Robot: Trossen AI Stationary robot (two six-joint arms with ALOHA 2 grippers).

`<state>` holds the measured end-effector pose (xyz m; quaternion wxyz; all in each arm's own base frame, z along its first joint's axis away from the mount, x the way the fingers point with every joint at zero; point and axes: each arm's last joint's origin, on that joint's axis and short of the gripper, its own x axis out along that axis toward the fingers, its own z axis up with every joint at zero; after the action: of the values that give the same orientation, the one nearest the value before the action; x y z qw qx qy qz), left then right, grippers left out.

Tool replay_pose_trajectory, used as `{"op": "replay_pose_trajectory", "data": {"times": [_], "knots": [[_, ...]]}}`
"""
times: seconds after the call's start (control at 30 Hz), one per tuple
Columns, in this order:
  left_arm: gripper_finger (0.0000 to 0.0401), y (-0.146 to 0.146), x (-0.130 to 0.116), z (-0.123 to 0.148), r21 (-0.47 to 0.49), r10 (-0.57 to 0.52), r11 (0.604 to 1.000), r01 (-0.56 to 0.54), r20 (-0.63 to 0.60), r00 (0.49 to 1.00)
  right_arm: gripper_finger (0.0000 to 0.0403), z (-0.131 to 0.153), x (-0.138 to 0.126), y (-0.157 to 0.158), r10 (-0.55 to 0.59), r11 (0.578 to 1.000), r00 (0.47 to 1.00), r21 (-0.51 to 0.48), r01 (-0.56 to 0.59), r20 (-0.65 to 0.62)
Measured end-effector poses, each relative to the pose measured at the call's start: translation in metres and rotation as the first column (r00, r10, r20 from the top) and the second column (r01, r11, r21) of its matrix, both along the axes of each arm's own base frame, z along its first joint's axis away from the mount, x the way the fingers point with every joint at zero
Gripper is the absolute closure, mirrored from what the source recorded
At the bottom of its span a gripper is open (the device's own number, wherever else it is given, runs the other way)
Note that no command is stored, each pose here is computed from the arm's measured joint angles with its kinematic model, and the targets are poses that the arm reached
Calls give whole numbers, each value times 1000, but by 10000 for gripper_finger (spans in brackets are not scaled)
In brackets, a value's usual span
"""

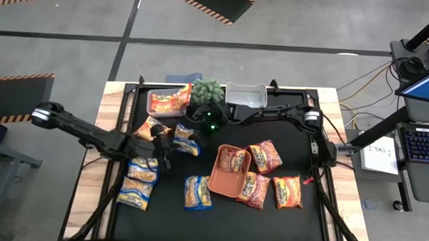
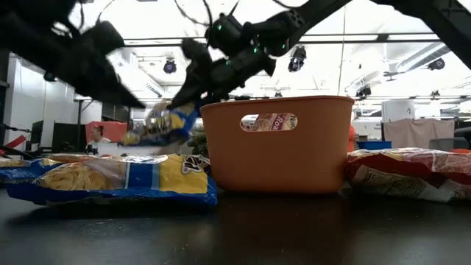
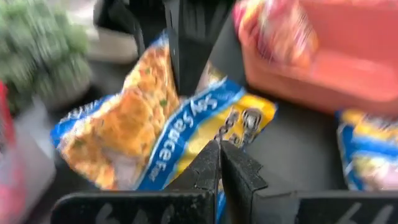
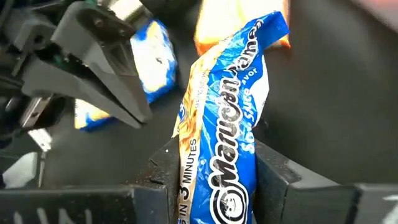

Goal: Sort Maruchan noodles
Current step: Put the blue noodle pack into the gray bin

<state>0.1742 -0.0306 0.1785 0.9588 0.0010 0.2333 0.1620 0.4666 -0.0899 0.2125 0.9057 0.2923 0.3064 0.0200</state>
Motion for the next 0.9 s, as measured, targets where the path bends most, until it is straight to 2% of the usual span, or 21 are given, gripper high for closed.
{"op": "replay_pose_trajectory", "data": {"times": [0.23,0.3,0.43,0.6,0.8,0.9], "knots": [[401,5,-19,36,40,-44,999,36,210,977,280,46,-22,4,15,995,999,-101,-10,44],[401,6,-23,42,49,-50,998,39,246,968,279,60,-30,5,-11,988,999,-151,18,47],[401,8,-29,48,54,-54,998,40,285,957,278,81,-50,7,-80,965,996,-247,87,39],[401,8,-30,49,66,-59,997,42,291,955,278,98,-79,10,-143,943,988,-296,153,58],[401,8,-29,49,85,-64,996,41,281,958,278,107,-121,13,-281,884,957,-368,286,70],[401,9,-29,52,117,-45,993,9,306,951,277,113,-145,10,-379,834,921,-396,384,93]]}}
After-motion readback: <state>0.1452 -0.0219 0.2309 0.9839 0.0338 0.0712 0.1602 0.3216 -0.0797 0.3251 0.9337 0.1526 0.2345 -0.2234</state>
